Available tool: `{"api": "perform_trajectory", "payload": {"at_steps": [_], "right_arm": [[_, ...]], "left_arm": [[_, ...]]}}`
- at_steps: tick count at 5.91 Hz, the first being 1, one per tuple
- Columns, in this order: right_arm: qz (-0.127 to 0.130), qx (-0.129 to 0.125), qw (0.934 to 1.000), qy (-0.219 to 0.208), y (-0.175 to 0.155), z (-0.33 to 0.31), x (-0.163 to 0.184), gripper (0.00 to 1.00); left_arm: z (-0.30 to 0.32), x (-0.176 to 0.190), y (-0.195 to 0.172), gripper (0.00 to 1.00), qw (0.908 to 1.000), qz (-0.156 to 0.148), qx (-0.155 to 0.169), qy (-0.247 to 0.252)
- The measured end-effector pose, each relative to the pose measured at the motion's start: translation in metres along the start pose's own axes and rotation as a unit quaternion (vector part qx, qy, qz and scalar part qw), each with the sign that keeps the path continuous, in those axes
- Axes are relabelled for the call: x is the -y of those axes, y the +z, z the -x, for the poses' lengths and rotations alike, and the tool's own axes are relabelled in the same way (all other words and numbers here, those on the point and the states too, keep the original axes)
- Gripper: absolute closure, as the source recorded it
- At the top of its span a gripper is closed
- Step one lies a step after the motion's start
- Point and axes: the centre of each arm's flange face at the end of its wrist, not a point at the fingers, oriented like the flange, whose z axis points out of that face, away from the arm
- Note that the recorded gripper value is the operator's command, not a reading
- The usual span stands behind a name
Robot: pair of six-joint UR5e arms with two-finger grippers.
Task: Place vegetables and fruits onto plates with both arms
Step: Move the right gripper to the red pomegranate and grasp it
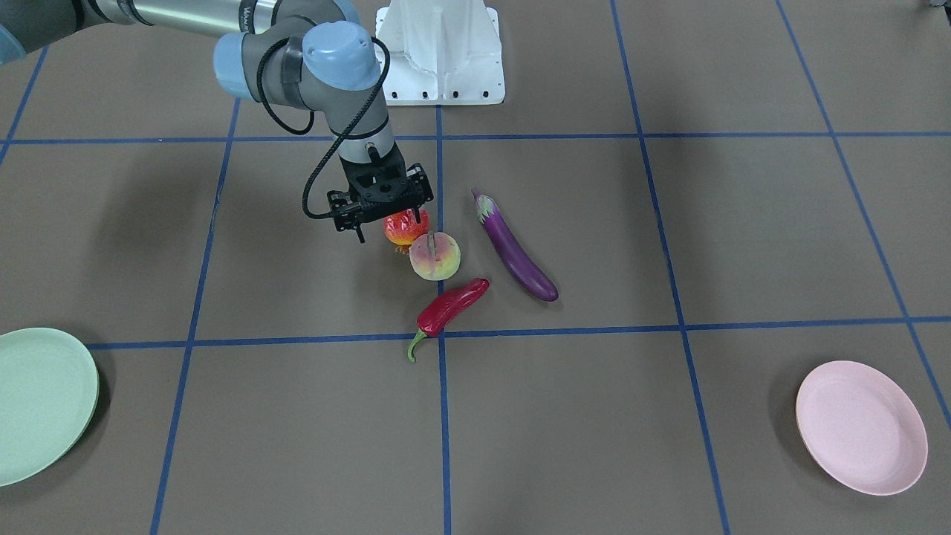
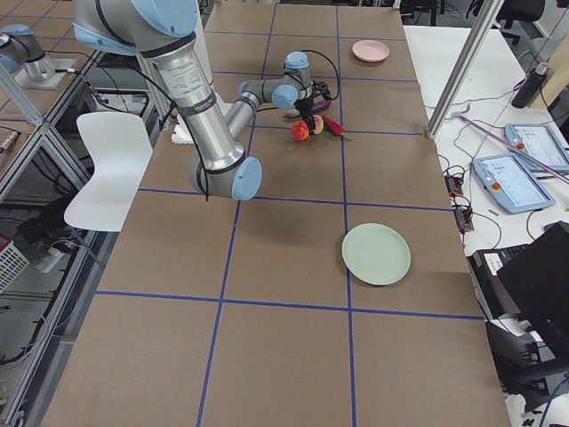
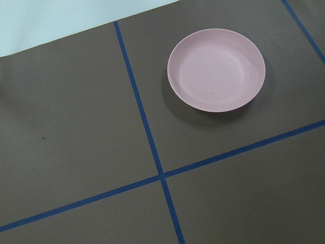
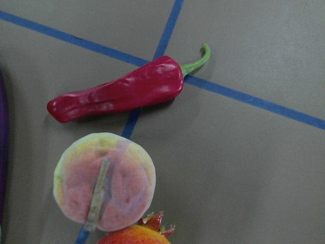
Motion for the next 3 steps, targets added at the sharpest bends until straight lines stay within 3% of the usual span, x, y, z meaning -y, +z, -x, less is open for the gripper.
{"api": "perform_trajectory", "payload": {"at_steps": [1, 2, 3], "right_arm": [[0.002, -0.004, 1.0, 0.001, 0.007, 0.013, -0.003, 0.01], [0.003, -0.012, 0.9999, 0.0, 0.016, 0.022, -0.005, 0.08], [0.004, -0.02, 0.9998, -0.002, 0.024, 0.024, -0.01, 0.59]], "left_arm": [[0.0, 0.0, 0.0, 0.0, 1.0, 0.0, 0.0, 0.0], [0.0, -0.002, 0.0, 0.0, 1.0, 0.001, 0.0, -0.001], [0.001, -0.004, 0.001, 0.0, 1.0, 0.002, -0.001, -0.002]]}}
